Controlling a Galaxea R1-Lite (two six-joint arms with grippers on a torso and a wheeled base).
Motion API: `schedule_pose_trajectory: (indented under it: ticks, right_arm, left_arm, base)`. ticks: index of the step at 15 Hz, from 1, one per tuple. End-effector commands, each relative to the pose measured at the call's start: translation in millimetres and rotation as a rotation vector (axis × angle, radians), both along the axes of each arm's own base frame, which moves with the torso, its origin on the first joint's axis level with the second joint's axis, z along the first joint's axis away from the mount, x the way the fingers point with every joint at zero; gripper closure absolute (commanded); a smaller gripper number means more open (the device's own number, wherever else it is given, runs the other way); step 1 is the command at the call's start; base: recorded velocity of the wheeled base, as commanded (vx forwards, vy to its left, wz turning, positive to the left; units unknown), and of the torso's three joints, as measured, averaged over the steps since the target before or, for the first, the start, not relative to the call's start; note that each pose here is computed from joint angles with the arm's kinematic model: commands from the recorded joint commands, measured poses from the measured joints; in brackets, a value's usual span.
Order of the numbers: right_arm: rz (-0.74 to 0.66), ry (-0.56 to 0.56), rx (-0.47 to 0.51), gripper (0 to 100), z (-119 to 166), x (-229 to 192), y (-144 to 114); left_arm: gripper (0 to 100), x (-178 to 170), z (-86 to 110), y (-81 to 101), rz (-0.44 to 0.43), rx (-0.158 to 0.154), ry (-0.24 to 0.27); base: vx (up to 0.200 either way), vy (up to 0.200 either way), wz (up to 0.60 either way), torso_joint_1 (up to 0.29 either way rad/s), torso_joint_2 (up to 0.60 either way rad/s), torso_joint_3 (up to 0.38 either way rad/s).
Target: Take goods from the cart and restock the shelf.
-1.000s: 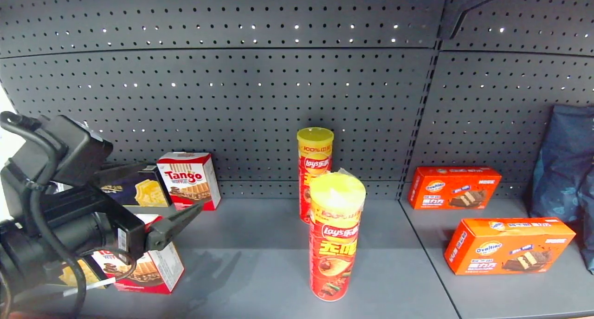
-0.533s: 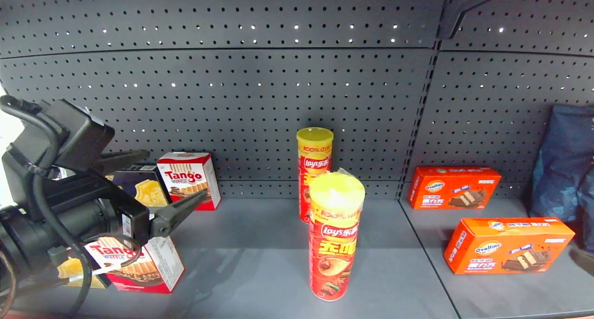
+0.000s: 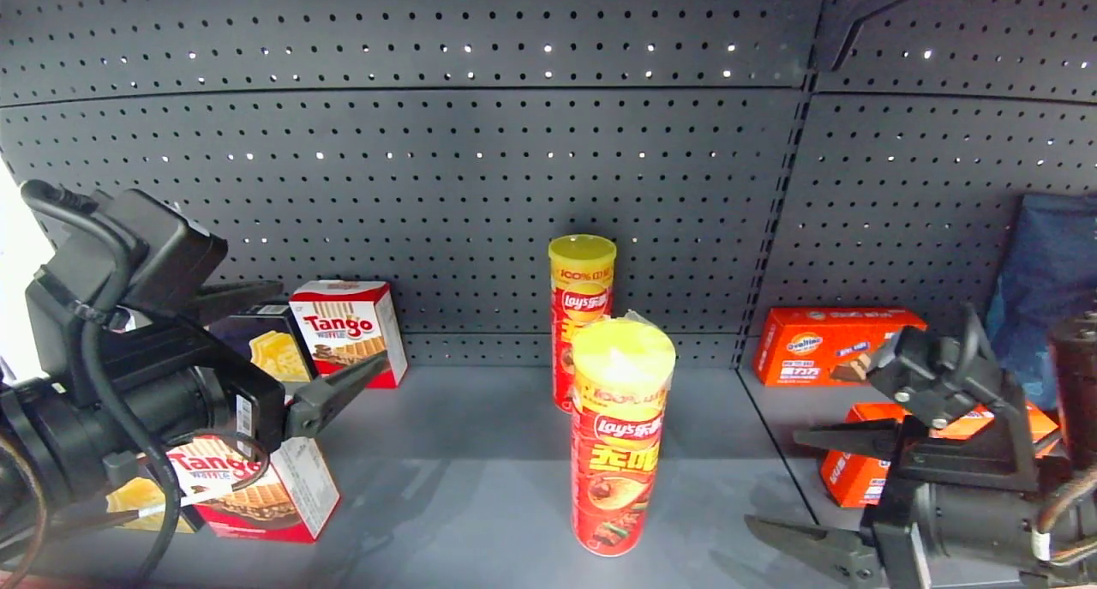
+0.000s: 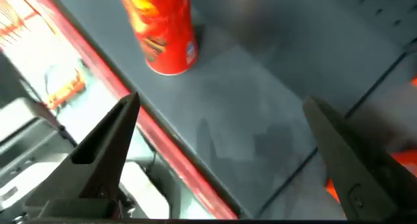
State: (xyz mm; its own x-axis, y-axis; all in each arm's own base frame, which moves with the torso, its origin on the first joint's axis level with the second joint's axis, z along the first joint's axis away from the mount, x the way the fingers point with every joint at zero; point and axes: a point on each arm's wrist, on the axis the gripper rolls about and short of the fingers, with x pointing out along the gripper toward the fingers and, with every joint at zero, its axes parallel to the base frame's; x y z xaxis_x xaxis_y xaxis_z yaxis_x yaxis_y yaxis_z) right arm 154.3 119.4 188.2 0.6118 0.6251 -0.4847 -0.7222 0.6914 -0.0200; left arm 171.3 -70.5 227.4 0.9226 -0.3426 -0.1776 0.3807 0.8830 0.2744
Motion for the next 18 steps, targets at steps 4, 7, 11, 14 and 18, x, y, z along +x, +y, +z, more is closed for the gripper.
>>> schedule_pose_trajectory:
  ticks: [4,7,11,14,18]
  right_arm:
    - [-0.041,0.075,-0.049,0,-14.8,35.2,28.4]
    - [-0.043,0.082,-0.053,0,-20.4,49.1,39.0]
    - [-0.071,0.070,-0.069,0,-21.1,52.4,41.0]
    - [-0.073,0.081,-0.080,0,-25.5,56.6,44.1]
    - [-0.070,0.090,-0.088,0,-29.6,65.5,52.1]
  left_arm:
    - [0,1.3,0.9,1.5,0.011,0.000,-0.001]
    - [0,1.4,1.2,1.5,0.011,0.000,-0.001]
    - [0,1.9,2.2,1.3,0.011,-0.001,-0.004]
    - [0,3.4,4.3,0.7,0.011,-0.003,-0.008]
    - [0,3.0,4.6,0.8,0.009,-0.003,-0.009]
  base:
    - [0.000,0.000,0.00,0.000,0.00,0.000]
    - [0.000,0.000,0.00,0.000,0.00,0.000]
    - [0.000,0.000,0.00,0.000,0.00,0.000]
    - [0.000,0.000,0.00,0.000,0.00,0.000]
    - [0.000,0.000,0.00,0.000,0.00,0.000]
